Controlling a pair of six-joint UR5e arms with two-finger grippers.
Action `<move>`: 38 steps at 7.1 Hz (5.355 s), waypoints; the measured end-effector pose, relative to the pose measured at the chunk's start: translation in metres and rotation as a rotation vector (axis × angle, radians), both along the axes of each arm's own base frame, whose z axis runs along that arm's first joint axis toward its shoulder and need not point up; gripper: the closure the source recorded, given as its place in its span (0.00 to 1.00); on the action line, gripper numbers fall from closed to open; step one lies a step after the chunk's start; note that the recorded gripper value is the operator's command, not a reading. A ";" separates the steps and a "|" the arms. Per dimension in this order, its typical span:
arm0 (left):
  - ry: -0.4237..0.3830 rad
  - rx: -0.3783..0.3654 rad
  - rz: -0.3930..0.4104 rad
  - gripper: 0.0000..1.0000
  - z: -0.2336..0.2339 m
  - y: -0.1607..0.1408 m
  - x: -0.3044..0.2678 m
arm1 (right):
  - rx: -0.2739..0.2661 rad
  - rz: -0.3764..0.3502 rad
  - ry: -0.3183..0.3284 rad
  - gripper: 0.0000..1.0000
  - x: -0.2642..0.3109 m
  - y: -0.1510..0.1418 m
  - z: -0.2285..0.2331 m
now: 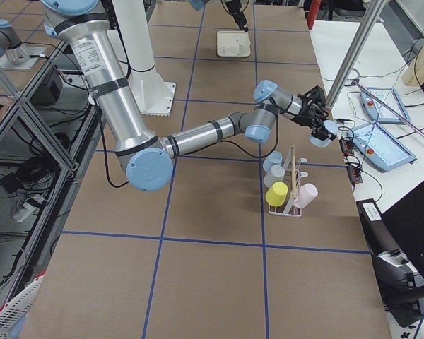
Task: Transfer IKEA cup to right arm and place on rack
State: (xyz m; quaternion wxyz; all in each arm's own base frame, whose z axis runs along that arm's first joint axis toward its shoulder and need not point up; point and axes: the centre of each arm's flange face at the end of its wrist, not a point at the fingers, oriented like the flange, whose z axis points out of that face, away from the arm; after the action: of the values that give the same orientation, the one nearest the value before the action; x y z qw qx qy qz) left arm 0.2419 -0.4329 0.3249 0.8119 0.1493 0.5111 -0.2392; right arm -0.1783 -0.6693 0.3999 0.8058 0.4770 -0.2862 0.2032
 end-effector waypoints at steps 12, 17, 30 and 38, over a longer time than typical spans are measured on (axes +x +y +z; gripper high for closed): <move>-0.014 -0.034 0.050 0.00 0.026 0.002 -0.053 | 0.036 -0.086 0.092 1.00 0.006 0.030 0.111; -0.011 -0.036 0.049 0.00 0.025 0.003 -0.054 | 0.040 -0.112 0.093 0.73 -0.005 0.049 0.134; -0.318 -0.054 0.277 0.00 0.101 0.006 -0.059 | 0.002 -0.288 -0.597 0.00 0.043 0.071 -0.012; -0.387 -0.110 0.340 0.03 0.145 -0.069 -0.004 | -0.105 -0.420 -1.004 0.00 -0.073 0.132 -0.120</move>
State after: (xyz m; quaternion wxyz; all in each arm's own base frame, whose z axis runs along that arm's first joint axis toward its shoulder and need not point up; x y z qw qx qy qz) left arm 0.2377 -0.5022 0.4698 0.9301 0.0602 0.3501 -0.0938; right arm -0.2513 -0.5377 0.2798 0.6160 0.2128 -0.7144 0.2546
